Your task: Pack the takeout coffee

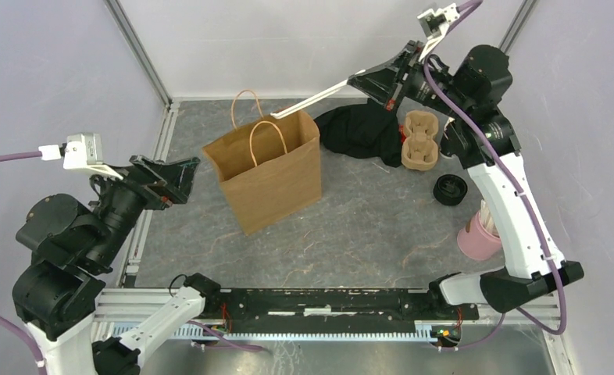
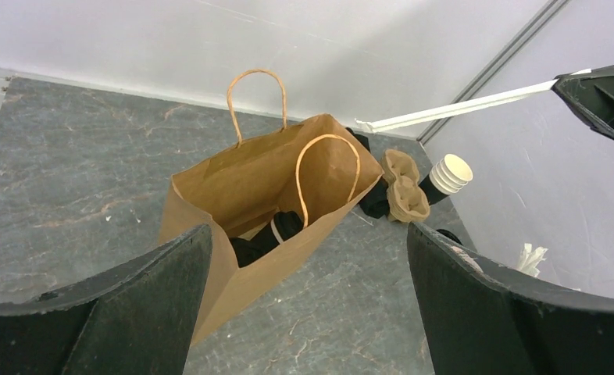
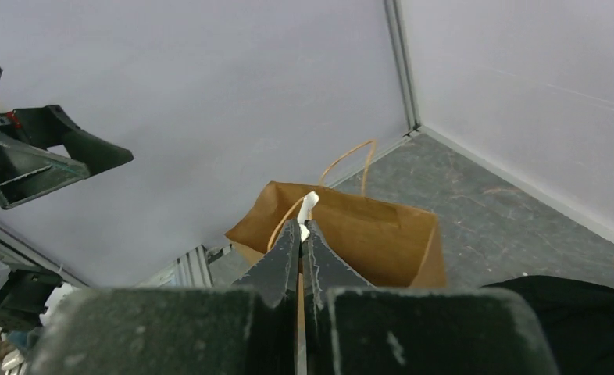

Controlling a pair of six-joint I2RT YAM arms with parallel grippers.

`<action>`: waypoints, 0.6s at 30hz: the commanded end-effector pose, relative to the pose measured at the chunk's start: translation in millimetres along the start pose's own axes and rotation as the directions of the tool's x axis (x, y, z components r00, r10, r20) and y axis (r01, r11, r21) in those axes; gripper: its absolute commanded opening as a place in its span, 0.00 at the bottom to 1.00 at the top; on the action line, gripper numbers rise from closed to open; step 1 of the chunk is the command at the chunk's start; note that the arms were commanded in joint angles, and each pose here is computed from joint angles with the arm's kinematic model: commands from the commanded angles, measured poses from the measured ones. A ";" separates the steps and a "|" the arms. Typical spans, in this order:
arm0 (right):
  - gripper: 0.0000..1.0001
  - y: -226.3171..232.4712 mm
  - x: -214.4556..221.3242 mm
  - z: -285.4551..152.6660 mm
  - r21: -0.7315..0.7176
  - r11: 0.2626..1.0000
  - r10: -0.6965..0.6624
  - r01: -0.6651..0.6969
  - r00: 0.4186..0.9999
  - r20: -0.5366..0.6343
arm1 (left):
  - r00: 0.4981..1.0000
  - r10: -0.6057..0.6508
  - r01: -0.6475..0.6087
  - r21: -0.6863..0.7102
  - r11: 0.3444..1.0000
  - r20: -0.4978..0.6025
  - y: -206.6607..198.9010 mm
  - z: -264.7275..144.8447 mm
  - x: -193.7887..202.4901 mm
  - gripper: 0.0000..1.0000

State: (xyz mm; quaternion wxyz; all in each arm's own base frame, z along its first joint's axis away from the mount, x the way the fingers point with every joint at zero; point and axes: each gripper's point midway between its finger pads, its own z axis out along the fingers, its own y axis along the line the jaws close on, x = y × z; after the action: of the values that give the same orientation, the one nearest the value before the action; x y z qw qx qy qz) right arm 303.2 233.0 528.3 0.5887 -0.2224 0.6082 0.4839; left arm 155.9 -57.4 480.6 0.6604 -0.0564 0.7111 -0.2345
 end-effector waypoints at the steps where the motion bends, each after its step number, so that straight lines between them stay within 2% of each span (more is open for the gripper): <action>1: 0.00 26.4 -11.3 4.2 0.011 0.995 -0.095 0.095 0.995 0.016 | 0.997 -0.080 0.079 -0.035 0.996 -0.021 2.7 -3.7 2.7 1.00; 5: 0.00 23.0 9.4 27.0 0.046 0.993 -0.107 0.109 0.993 -0.056 | 0.992 -0.128 0.128 -0.043 0.991 -0.005 3.5 -9.0 -0.1 0.99; 9: 0.00 22.3 37.5 57.5 0.098 0.978 -0.171 0.186 0.975 -0.145 | 0.989 -0.149 0.149 -0.034 0.988 -0.007 4.0 -15.3 3.8 0.99; 18: 0.00 19.3 78.6 111.2 0.146 0.949 -0.246 0.279 0.947 -0.206 | 0.980 -0.199 0.200 -0.061 0.978 0.023 12.5 -38.0 -1.9 0.99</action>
State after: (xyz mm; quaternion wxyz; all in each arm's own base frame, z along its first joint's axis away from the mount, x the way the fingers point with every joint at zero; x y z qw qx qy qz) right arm 309.3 355.3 472.1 0.5705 -0.2964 0.6683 0.3743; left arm 132.6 -44.8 467.3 0.6320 -0.1154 0.7214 -0.2584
